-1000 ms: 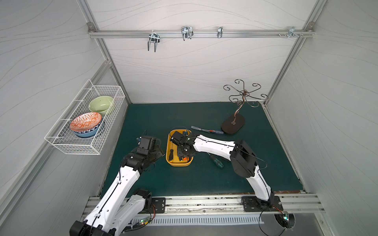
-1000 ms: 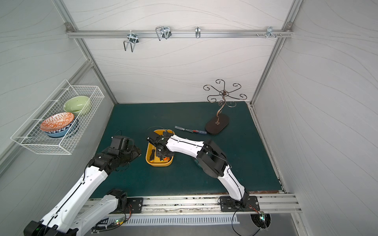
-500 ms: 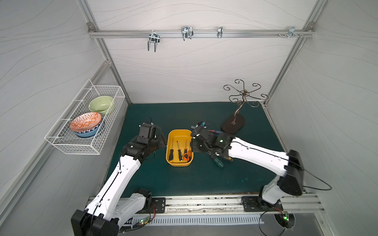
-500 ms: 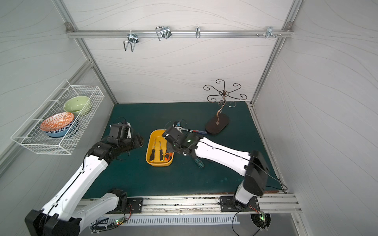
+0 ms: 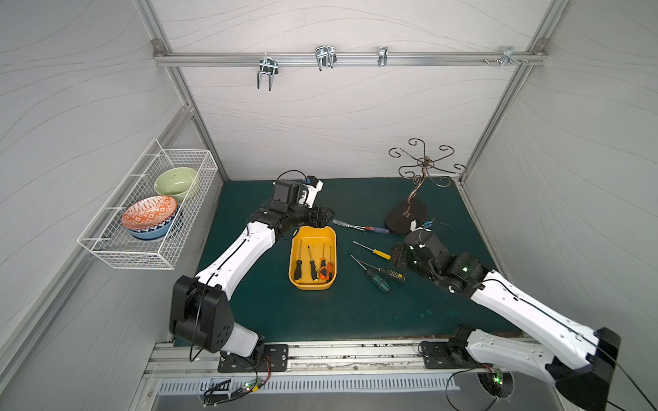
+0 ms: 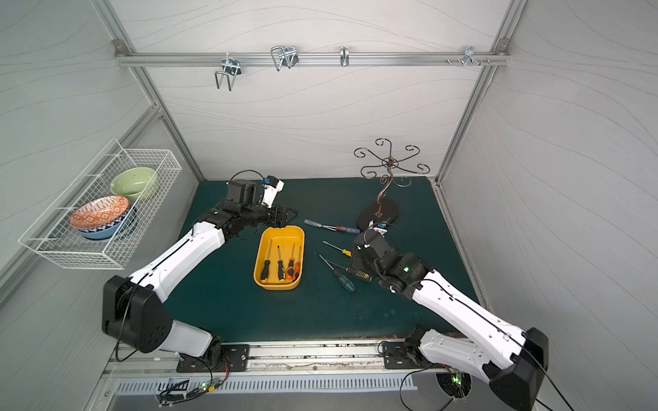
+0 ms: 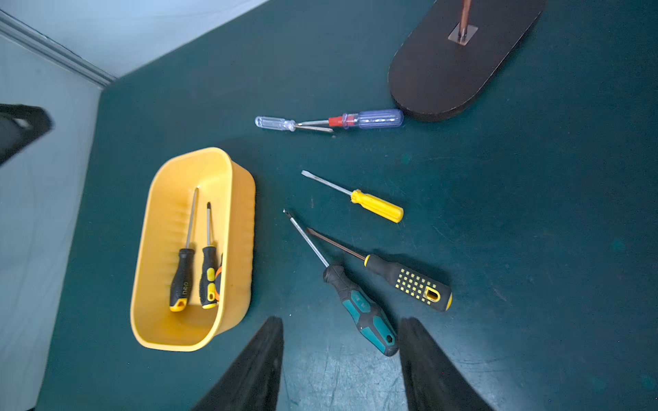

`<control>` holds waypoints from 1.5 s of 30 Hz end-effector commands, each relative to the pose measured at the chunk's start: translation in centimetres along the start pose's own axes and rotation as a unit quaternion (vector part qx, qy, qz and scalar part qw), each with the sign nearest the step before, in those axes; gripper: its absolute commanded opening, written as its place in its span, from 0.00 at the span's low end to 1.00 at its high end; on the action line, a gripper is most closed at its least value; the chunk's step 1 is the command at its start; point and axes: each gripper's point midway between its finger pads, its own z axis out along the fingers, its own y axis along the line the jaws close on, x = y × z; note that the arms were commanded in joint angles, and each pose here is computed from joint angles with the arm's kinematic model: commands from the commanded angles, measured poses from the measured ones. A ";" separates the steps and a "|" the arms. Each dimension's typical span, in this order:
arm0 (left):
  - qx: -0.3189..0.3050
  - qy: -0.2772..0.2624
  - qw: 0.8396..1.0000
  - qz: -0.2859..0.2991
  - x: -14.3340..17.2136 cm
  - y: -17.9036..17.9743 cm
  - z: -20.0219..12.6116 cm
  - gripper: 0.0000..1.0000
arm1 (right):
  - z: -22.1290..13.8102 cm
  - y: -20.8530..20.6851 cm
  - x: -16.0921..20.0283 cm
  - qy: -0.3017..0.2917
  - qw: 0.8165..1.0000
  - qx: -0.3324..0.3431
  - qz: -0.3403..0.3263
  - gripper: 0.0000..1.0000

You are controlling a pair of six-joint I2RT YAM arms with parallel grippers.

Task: Put the screwdriver on the desktop into the storage box
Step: Pick up the screwdriver from the center of the board.

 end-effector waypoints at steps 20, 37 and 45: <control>0.107 0.233 0.876 0.407 3.4 4.3 14.5 0.66 | -0.8 -4.3 -0.1 0.008 0.999 0.029 0.023 0.54; 0.083 0.275 0.852 0.437 7.8 8.6 20.4 0.50 | -0.3 -5.1 0.1 0.028 0.998 0.051 0.033 0.53; 0.107 0.317 0.836 0.435 11.0 8.9 20.1 0.41 | 0.1 -5.4 0.4 0.031 0.997 0.054 0.038 0.53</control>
